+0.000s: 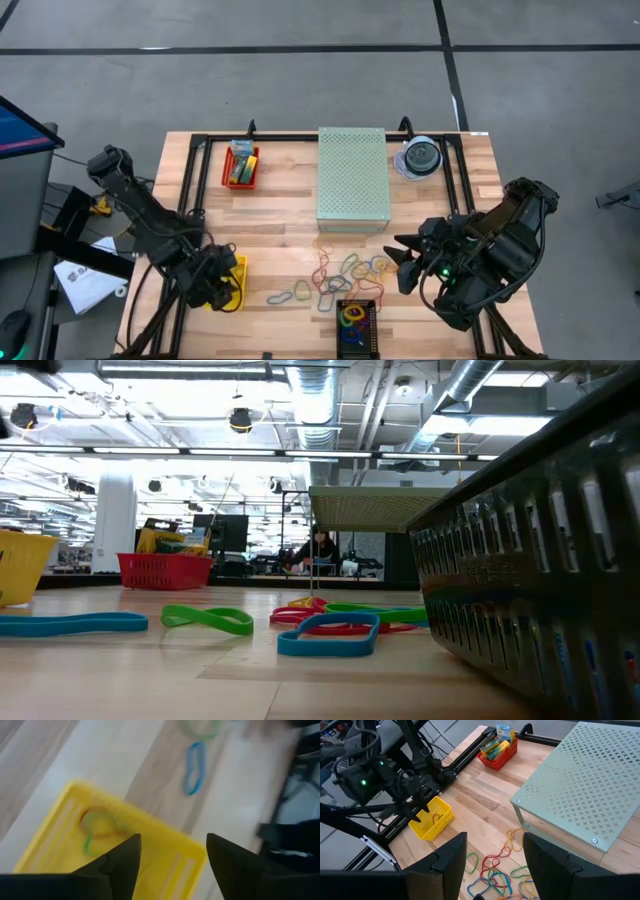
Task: Pick & Place Office Desk Supplies
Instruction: Put the blue rubber band into the yellow bin
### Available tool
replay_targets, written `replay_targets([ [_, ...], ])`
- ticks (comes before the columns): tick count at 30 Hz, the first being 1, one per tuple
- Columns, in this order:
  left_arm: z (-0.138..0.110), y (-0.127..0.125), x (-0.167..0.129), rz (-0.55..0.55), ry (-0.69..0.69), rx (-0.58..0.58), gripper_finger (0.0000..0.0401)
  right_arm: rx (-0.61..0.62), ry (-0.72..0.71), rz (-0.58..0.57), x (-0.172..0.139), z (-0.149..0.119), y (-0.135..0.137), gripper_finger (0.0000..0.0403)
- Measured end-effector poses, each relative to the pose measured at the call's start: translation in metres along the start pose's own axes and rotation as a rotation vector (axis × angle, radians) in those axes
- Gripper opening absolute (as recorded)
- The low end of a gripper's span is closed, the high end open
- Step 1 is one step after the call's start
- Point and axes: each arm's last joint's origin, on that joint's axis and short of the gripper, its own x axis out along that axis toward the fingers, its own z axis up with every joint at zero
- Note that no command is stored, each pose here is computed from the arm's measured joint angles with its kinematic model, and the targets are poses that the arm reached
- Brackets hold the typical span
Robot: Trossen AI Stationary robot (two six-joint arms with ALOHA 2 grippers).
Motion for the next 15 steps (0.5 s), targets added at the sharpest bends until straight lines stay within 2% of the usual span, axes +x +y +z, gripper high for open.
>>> replay_targets([
  [2,0.01,-0.001,0.0,-0.041,-0.033,0.032,0.0222,0.0,0.0,0.0,0.0,0.0,0.0,0.0191],
  [7,0.038,0.004,0.011,-0.044,-0.034,0.103,0.0201,0.006,0.0,0.0,0.0,0.0,0.0,0.0191],
  [11,0.064,0.0,0.023,-0.132,-0.067,0.213,0.018,0.009,-0.001,0.0,0.0,0.0,0.0,0.0191],
  [15,0.083,-0.004,0.039,-0.1,-0.053,0.299,0.0168,0.012,-0.001,0.0,0.0,0.0,0.0,0.0191],
])
